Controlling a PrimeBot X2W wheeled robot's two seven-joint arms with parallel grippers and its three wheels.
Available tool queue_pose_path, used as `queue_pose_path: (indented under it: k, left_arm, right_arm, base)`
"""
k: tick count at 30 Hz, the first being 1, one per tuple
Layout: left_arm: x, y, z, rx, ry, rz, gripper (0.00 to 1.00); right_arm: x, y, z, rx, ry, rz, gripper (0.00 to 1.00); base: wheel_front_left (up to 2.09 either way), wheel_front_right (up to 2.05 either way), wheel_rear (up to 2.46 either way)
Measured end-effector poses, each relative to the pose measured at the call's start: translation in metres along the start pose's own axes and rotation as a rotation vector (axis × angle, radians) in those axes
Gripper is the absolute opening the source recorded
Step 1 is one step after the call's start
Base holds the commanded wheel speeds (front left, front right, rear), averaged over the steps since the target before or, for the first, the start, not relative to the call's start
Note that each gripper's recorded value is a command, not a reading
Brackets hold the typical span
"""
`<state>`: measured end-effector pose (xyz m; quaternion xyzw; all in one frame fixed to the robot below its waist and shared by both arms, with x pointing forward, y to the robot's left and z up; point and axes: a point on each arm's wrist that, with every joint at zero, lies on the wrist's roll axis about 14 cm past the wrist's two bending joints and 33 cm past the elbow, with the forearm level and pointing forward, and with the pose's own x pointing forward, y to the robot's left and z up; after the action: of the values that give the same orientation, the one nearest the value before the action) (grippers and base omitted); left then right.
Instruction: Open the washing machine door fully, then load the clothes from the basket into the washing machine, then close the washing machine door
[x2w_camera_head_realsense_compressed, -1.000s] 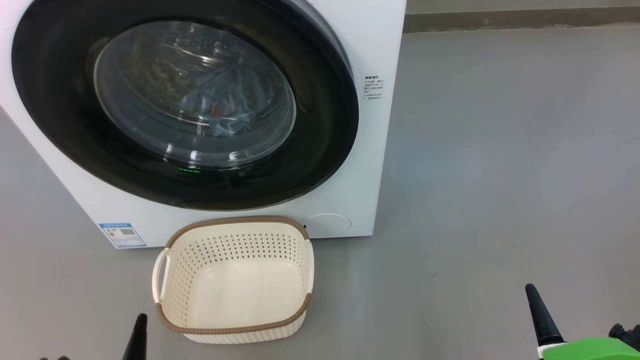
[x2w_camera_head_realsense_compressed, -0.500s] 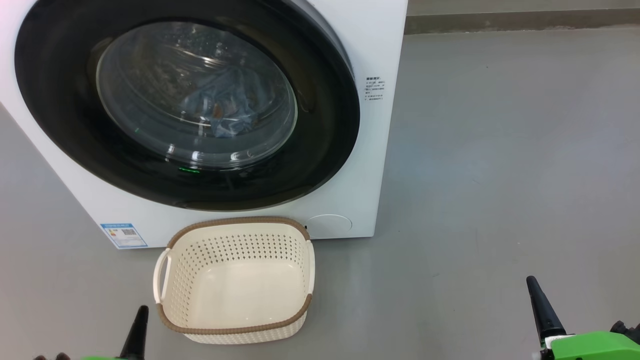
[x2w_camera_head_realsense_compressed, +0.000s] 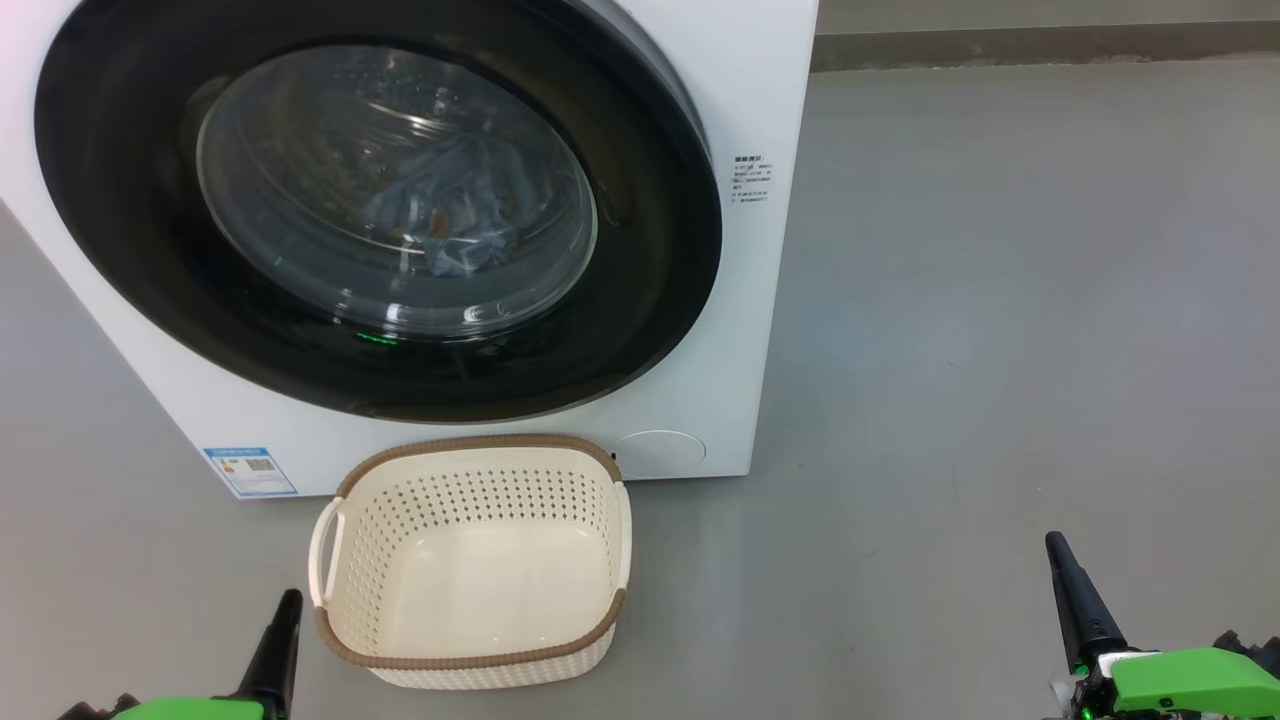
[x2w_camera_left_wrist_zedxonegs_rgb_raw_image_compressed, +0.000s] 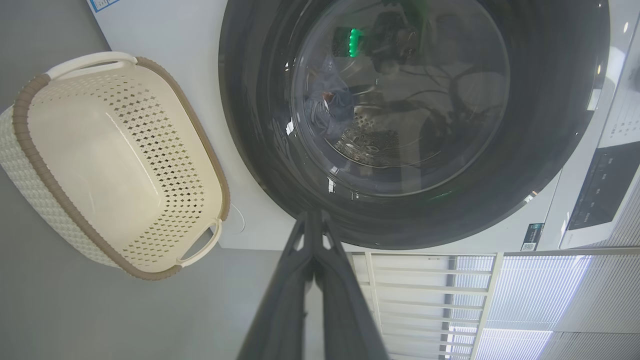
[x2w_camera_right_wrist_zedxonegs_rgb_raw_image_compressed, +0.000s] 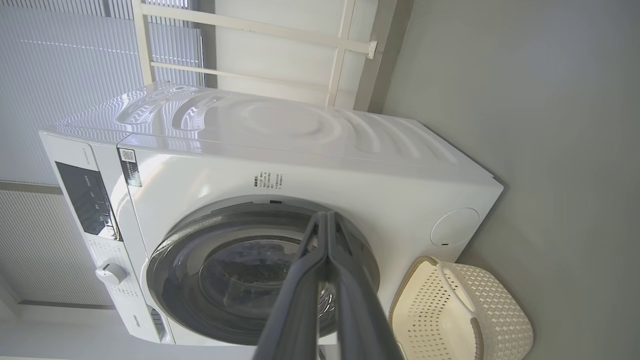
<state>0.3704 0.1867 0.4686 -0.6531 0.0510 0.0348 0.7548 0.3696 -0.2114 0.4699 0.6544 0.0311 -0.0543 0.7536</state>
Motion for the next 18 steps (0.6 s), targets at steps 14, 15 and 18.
queue_pose_path:
  k: [14, 15, 18]
  left_arm:
    - [0.005, -0.013, 0.001, -0.151, 0.01, -0.043, 0.0]
    - [0.005, -0.014, 0.001, -0.151, 0.01, -0.046, 0.0]
    - [0.005, -0.014, 0.001, -0.151, 0.01, -0.047, 0.0]
  right_arm:
    - [0.005, 0.014, 0.0, 0.13, 0.004, 0.045, 0.0]
    - [0.005, 0.014, 0.0, 0.136, 0.004, 0.047, 0.0]
    - [0.005, 0.014, 0.0, 0.138, 0.004, 0.047, 0.0]
  base:
    - [0.0, 0.0, 0.0]
    - [0.0, 0.0, 0.0]
    - [0.0, 0.0, 0.0]
